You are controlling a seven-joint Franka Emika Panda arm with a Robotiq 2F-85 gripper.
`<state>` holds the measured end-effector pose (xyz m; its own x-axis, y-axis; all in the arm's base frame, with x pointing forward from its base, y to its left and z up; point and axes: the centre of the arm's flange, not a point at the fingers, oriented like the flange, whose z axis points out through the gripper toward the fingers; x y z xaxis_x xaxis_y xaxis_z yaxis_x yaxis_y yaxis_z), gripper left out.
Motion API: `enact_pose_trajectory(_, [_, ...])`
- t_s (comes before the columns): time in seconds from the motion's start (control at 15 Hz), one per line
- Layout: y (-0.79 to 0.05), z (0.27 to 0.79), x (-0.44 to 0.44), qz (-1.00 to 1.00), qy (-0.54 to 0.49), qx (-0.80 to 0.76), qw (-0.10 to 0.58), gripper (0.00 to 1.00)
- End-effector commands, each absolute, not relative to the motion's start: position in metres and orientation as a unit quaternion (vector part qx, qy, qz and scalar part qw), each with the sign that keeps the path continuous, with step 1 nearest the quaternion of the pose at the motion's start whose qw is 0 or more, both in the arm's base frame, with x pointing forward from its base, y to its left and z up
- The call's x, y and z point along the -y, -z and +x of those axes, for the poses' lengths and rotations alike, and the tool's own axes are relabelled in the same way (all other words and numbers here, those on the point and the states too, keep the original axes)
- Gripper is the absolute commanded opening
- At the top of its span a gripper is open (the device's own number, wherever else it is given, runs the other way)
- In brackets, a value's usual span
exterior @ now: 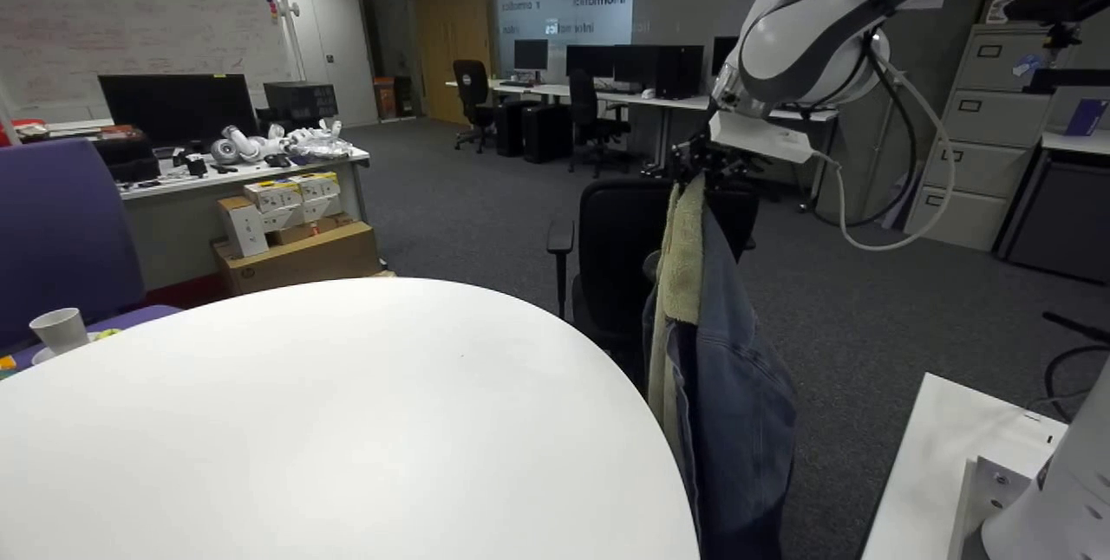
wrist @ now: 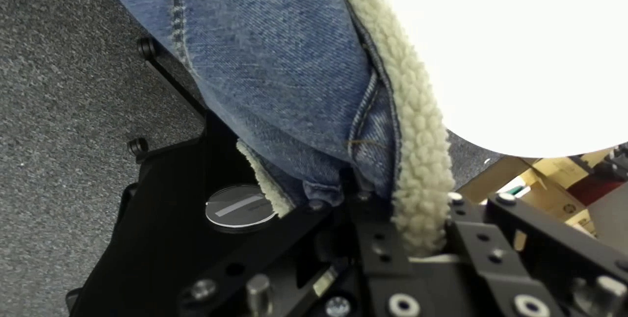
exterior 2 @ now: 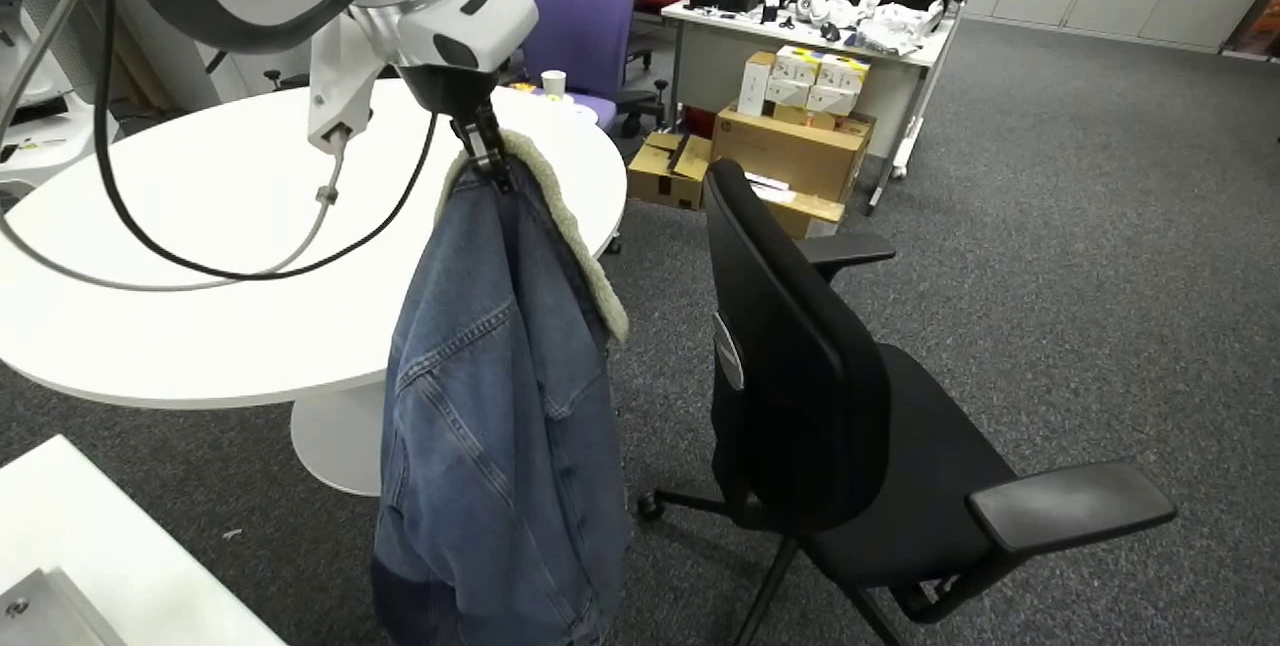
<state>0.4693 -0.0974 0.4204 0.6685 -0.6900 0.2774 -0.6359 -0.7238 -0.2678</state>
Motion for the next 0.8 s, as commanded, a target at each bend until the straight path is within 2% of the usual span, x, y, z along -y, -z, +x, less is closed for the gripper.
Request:
enact_pose_trajectory(0.0, [-0.482, 0.505, 0.126, -0.866, 0.218, -0.442, 0.087, 0.03])
enact_pose_trajectory(0.33, [-0.498, 0.542, 0.190, -0.798, 0.232, -0.549, 0.089, 0.03])
enact_pose_trajectory(0.73, [-0.555, 0.563, 0.188, -0.716, 0.285, -0.624, 0.129, 0.03])
